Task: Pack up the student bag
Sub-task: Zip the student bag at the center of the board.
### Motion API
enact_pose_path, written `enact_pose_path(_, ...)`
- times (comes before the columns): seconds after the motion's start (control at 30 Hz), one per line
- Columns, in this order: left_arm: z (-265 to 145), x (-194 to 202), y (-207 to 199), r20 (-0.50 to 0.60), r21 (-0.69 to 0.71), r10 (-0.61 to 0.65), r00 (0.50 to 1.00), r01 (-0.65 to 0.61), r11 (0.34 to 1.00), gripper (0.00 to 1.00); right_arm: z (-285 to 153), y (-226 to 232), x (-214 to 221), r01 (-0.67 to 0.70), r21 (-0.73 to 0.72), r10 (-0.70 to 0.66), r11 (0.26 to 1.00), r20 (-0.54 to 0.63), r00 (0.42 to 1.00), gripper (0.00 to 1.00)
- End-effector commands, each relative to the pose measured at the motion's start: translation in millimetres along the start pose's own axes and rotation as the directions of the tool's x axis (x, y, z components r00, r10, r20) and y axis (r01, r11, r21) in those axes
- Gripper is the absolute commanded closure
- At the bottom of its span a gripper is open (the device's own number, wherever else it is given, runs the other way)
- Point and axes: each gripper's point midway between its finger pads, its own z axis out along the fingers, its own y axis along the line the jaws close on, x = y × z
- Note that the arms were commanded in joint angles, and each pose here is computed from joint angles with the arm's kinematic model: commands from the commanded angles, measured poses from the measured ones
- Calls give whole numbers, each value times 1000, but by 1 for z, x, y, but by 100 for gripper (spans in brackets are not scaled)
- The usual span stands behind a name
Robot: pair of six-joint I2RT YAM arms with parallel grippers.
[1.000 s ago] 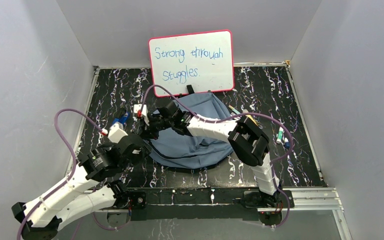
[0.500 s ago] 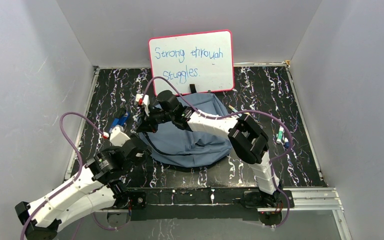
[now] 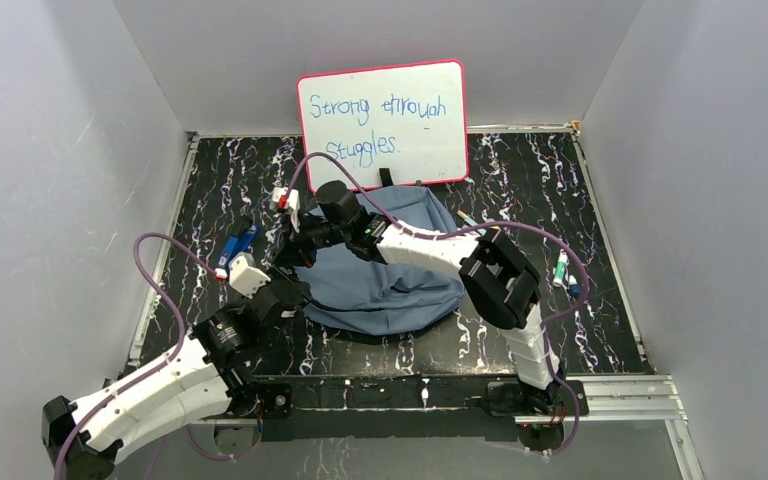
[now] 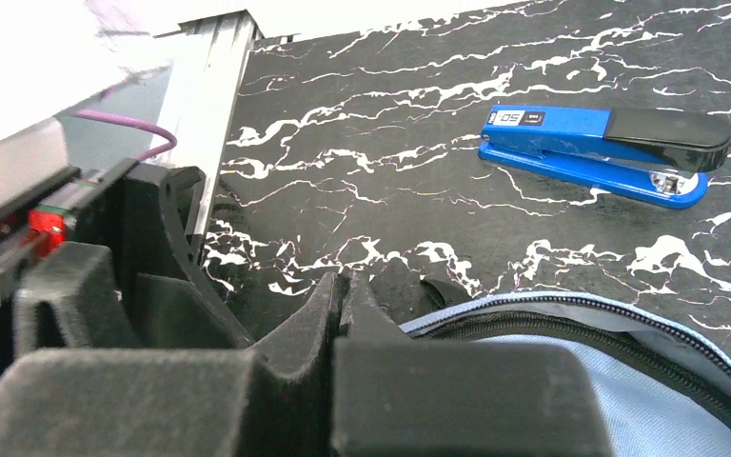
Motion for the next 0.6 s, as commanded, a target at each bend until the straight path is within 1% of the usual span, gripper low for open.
enact_pose_path(0.0,9,-11,4,94,-5,-59,994,60,998,63,-16,20,-58,90,-26,-87,996,125,988,100)
enact_pose_path(0.1,13,-7,9,95,-20,-49,994,51,998,81,-16,20,-58,86,-27,-82,996,122,989,100)
enact_pose_path(0.17,14,-6,11,93,-29,-36,995,39,999,96,-16,18,-58,88,-19,-85,996,120,989,100)
enact_pose_path(0.2,14,-5,13,90,-36,-29,995,33,999,100,-17,15,-58,94,-9,-92,996,120,988,100)
enact_pose_path(0.37,8,-1,21,49,-56,2,999,1,998,100,-22,-15,-61,92,120,-108,988,133,985,100)
enact_pose_path(0.47,5,6,26,12,-46,-10,1000,11,999,100,-31,-40,-69,61,186,-94,981,175,980,100)
enact_pose_path(0.57,2,12,28,-21,-30,-18,1000,17,999,100,-38,-62,-82,32,217,-83,976,229,970,100)
